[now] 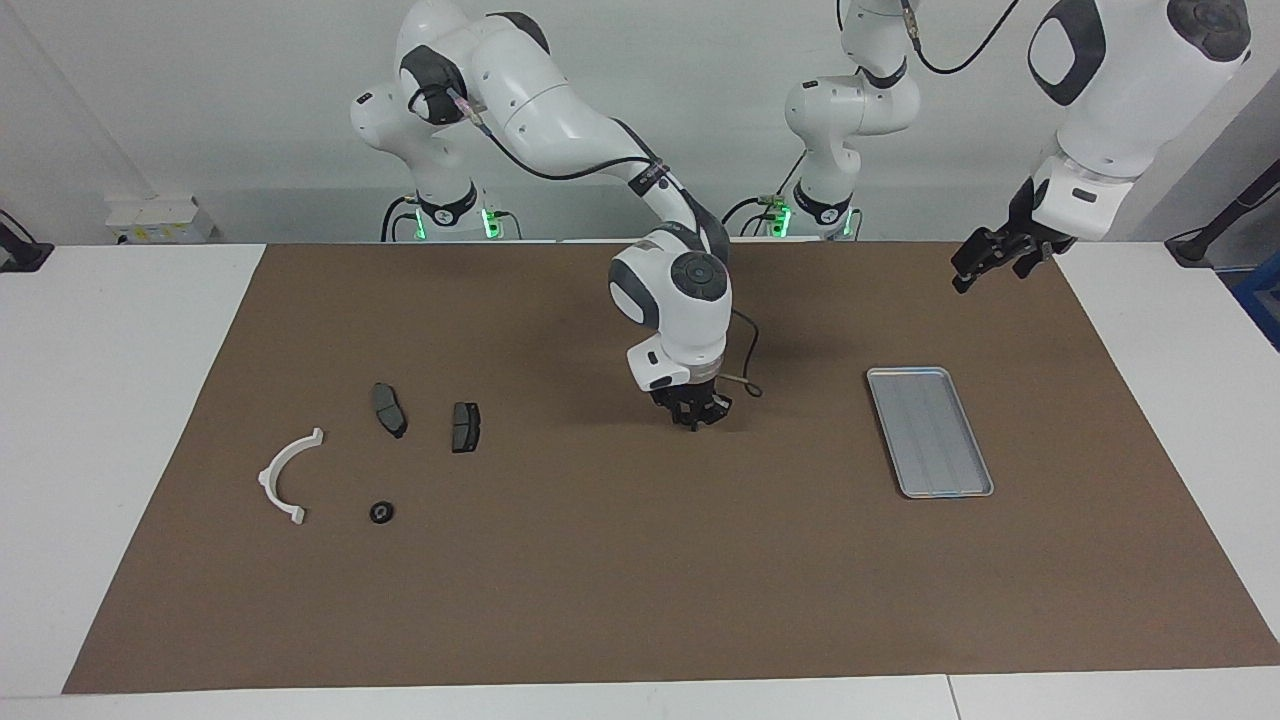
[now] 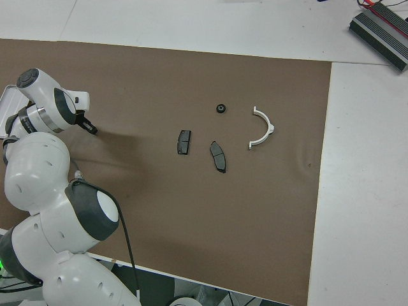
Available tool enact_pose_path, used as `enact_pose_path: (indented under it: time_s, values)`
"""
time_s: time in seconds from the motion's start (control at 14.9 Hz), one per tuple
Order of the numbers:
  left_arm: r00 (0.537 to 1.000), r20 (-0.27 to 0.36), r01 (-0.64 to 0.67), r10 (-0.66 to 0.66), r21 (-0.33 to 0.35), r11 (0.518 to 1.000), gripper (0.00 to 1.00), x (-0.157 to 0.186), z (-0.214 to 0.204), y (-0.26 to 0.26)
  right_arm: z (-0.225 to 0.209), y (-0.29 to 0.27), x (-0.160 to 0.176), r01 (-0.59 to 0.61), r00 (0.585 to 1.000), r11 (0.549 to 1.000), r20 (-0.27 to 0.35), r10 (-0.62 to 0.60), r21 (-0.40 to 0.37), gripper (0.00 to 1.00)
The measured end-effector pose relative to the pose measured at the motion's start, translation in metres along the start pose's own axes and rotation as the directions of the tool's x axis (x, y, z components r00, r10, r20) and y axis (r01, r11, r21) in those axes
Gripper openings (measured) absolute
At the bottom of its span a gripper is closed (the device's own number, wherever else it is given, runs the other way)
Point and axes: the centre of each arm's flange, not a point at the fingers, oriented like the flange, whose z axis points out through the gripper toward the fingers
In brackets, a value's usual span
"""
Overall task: Place bearing gear from tray to pile
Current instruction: 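Carry the black part with the right gripper toward the brake pads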
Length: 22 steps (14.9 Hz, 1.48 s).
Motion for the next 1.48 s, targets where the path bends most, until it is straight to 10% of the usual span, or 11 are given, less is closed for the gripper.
enact_pose_path:
  time_s: [0.34,0.74,1.14,1.48]
  values:
    - [1.000,0.002,0.000,0.000,0.000,1.000,1.00,0.001,0.001,0.000,-0.015,0.013,0.023,0.048,0.998,0.996,0.034,-0.046,-0.079,0.24]
    - [1.000,0.008,-0.005,0.005,0.002,1.000,1.00,0.000,0.003,0.003,-0.128,0.119,0.186,0.396,0.917,0.915,0.086,-0.389,-0.078,0.24]
    - [1.000,0.011,-0.007,0.007,0.003,1.000,1.00,-0.001,0.004,0.004,-0.080,0.233,0.293,0.607,0.795,0.793,0.052,-0.604,-0.055,0.24]
    - [1.000,0.012,-0.007,0.007,0.003,1.000,1.00,-0.001,0.004,0.004,-0.020,0.278,0.307,0.630,0.776,0.775,0.011,-0.630,-0.052,0.24]
